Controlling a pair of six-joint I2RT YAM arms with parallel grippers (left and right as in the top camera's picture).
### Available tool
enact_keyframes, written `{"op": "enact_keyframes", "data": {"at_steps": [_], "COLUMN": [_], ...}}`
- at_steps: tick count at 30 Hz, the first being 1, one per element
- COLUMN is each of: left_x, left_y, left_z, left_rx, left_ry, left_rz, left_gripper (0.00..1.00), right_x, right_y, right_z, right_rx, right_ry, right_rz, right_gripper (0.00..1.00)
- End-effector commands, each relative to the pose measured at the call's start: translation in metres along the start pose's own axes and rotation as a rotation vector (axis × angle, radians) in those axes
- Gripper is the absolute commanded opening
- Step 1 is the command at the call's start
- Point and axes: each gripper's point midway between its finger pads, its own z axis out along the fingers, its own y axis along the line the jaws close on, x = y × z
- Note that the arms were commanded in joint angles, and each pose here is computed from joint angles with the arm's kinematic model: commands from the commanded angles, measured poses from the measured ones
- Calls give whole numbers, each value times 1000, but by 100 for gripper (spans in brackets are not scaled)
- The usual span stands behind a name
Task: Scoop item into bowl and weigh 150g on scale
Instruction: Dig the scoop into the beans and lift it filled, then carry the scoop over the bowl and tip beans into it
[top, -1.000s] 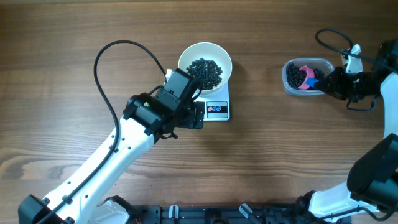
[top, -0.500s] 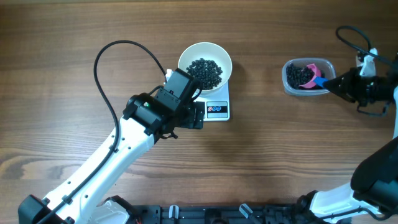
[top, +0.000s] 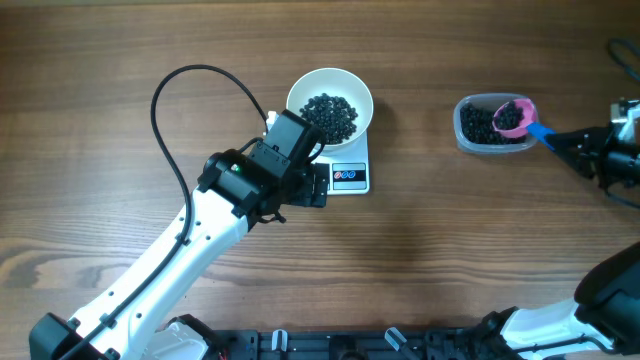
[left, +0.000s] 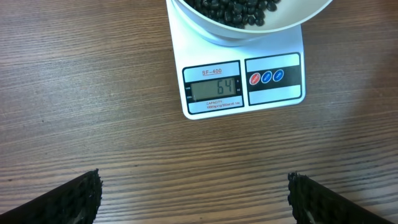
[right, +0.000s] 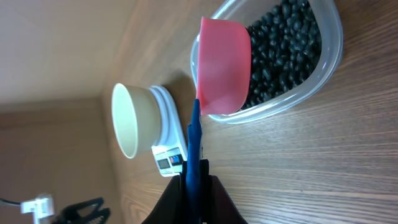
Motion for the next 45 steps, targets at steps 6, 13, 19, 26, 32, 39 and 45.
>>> {"op": "enact_keyframes", "data": {"at_steps": [6, 13, 19, 26, 32, 39, 45], "left_x": [0, 0, 0, 0, 0, 0, 0], "left_y": [3, 3, 2, 2, 3, 2, 3], "left_z": [-2, -2, -2, -2, -2, -2, -2], "left_rx": [-8, -8, -7, -7, -7, -7, -7], "left_ry": [-13, -13, -13, -13, -14, -13, -14], "left_rz": [-13, -13, -13, -13, -13, -13, -14], "left_gripper": [100, 100, 100, 100, 100, 100, 100], "right_x": [-1, 3, 20, 58, 81, 104, 108], "right_y": [29, 58, 93, 155, 172, 184, 172], "right_z": [-14, -12, 14, 73, 141, 196, 225], "right_rx": [-229, -358, -439, -534, -360, -186, 34], "right_ry": [-48, -41, 58, 266, 345, 314, 248], "right_rz": [-3, -29, -66, -186, -368, -642, -885], "right_gripper": [4, 4, 4, 4, 4, 4, 4]}}
